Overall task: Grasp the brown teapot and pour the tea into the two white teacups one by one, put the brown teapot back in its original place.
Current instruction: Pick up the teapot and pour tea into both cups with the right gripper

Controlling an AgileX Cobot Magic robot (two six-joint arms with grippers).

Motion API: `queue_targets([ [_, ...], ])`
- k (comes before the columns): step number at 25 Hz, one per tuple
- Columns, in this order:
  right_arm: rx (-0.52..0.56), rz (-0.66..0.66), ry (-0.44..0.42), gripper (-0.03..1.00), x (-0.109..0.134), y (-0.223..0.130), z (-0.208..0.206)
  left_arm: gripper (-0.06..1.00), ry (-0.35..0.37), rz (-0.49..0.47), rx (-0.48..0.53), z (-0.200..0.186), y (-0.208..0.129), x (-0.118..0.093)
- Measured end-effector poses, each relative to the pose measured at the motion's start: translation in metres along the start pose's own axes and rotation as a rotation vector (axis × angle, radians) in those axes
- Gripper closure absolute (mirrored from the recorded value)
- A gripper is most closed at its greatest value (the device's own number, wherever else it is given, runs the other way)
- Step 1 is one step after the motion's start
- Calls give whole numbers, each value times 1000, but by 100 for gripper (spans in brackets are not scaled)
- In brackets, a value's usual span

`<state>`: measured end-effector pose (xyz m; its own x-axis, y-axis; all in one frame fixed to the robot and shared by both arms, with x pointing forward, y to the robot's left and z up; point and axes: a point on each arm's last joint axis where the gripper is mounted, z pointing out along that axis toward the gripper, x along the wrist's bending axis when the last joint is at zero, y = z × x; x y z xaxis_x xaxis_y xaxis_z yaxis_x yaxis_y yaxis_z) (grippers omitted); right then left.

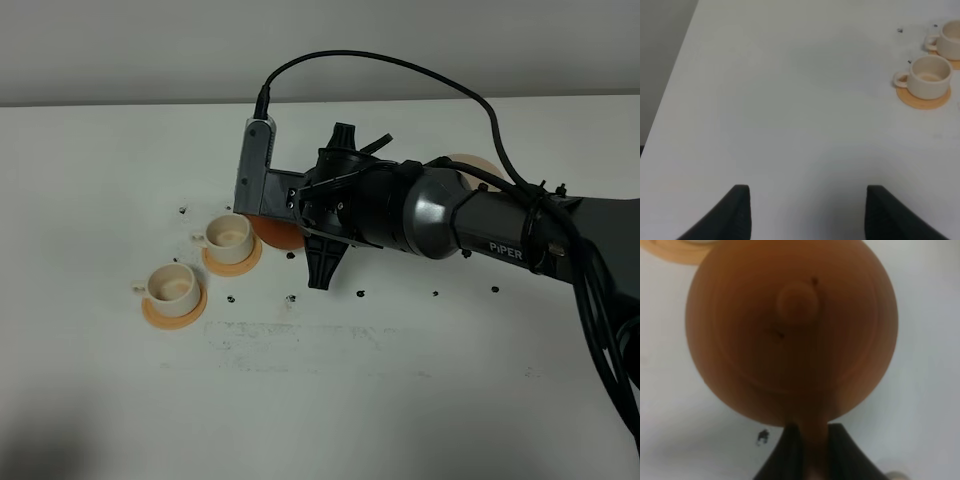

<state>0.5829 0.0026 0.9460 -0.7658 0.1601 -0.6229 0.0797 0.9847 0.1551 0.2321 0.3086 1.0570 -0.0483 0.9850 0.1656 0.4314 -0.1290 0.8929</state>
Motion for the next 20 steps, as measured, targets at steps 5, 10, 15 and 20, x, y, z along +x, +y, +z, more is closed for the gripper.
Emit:
queue_targets([
  [5,0,-36,-25,88,-2,0,0,44,0,0,0,0,0,0],
  [10,0,-69,-46,88,-4,0,0,44,0,0,0,0,0,0],
  [15,-12,-84,-57,88,-4,2,0,44,0,1,0,0,0,0],
  [20,-32,-116,-75,88,-4,6,-2,44,0,1,0,0,0,0],
])
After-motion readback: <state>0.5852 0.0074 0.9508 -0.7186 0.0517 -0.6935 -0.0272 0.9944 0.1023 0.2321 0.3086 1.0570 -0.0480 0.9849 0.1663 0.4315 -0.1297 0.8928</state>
